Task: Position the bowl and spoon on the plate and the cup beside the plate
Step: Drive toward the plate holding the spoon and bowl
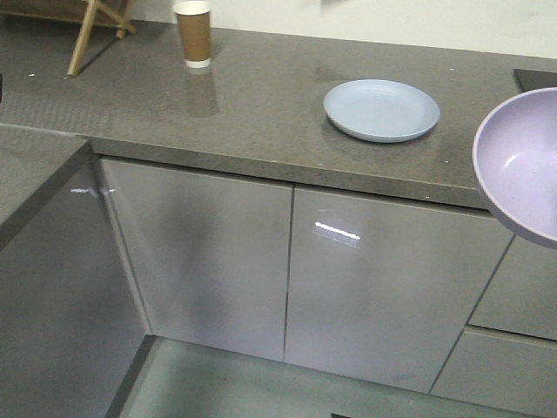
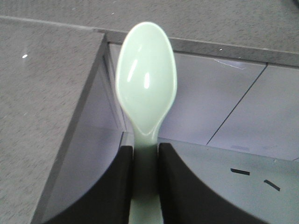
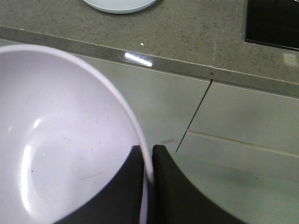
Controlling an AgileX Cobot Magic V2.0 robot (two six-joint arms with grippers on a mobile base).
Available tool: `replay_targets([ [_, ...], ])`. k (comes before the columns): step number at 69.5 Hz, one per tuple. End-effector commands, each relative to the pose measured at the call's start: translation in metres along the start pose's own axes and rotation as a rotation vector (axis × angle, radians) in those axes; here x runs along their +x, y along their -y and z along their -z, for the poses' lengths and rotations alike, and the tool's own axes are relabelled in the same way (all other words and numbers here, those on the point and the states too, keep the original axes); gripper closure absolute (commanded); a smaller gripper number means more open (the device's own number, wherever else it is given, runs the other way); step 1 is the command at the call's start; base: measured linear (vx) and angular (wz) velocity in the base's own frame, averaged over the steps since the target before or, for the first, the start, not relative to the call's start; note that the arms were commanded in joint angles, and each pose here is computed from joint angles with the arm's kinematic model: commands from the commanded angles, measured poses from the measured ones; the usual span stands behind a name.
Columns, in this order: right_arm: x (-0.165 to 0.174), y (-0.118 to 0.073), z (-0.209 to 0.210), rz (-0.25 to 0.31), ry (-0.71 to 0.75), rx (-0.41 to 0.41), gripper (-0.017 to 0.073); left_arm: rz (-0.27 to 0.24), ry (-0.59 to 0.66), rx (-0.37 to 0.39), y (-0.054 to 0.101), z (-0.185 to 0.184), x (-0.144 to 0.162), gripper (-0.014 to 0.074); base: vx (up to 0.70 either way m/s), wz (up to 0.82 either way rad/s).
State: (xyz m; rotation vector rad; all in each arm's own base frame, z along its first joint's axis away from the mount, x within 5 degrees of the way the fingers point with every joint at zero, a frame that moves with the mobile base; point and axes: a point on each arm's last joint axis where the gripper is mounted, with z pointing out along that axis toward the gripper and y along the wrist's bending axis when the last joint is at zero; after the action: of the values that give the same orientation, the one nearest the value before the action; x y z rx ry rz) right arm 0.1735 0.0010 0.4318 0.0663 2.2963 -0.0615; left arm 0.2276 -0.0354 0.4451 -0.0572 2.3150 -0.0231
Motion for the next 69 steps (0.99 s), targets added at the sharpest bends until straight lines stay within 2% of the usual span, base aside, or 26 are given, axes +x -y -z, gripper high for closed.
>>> replay_targets([
  [1,-0.0098,0.0018,0.0108,0.004,0.098,0.004,0.0565,0.003,0.097,0.022,0.0005,0.0143,-0.0078,0.06,0.08,-0.31],
  [27,-0.0098,0.0018,0.0108,0.004,0.098,0.004,0.0565,0.003,0.097,0.022,0.0005,0.0143,-0.0078,0.06,0.08,-0.24],
  [69,-0.0098,0.0018,0.0108,0.004,0.098,0.004,0.0565,0.003,0.097,0.022,0.0005,0.0143,-0.0078,0.06,0.1,-0.07],
])
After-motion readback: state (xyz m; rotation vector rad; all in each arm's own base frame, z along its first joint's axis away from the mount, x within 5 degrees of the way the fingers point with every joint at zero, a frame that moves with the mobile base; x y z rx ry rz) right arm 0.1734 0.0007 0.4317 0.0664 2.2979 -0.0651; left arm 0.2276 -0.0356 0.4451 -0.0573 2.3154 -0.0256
